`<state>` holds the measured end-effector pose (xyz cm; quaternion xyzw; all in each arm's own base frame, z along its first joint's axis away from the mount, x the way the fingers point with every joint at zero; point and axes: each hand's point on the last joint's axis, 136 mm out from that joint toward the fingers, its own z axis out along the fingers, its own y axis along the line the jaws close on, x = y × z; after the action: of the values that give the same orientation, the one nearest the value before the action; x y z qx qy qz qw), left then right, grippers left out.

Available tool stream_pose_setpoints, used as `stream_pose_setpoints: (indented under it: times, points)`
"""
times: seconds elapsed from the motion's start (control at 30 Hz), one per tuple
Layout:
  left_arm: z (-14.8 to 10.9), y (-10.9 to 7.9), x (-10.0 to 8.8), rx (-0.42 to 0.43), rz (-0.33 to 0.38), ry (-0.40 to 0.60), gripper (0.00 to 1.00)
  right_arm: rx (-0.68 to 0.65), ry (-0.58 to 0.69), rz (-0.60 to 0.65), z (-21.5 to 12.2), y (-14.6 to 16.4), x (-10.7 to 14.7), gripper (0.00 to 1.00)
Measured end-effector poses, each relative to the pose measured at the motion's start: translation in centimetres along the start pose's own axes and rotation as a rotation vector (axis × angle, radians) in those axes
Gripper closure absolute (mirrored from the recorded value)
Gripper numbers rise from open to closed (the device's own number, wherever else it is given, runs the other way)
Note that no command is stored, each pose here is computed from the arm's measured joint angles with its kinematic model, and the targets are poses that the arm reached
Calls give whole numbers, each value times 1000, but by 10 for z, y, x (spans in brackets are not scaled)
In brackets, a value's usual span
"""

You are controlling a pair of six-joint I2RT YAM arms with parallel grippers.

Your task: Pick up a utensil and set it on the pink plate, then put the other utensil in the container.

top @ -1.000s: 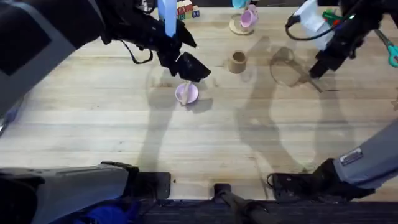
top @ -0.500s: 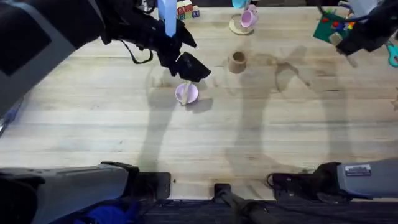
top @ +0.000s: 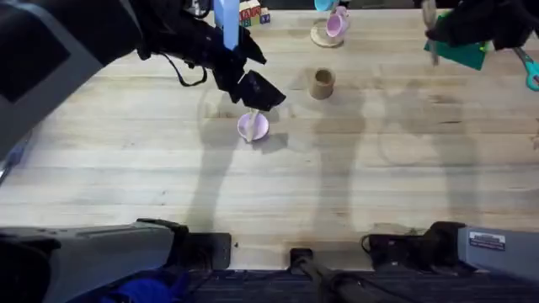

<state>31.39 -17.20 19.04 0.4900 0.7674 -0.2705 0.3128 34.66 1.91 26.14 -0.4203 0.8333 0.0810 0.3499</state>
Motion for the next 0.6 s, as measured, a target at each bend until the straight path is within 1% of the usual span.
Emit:
stream_pose_setpoints:
  times: [0.13, 0.23, 0.4, 0.6]
  points:
    - [0, 0, 0, 0, 0, 0, 8, -103, -165, -29, -3, 18, -28, 971]
    - [0, 0, 0, 0, 0, 0, 8, -157, -256, -47, -8, 28, -43, 971]
    - [0, 0, 0, 0, 0, 0, 8, -213, -363, -87, -15, 38, -59, 971]
    - [0, 0, 0, 0, 0, 0, 8, -254, -445, -111, -22, 46, -71, 970]
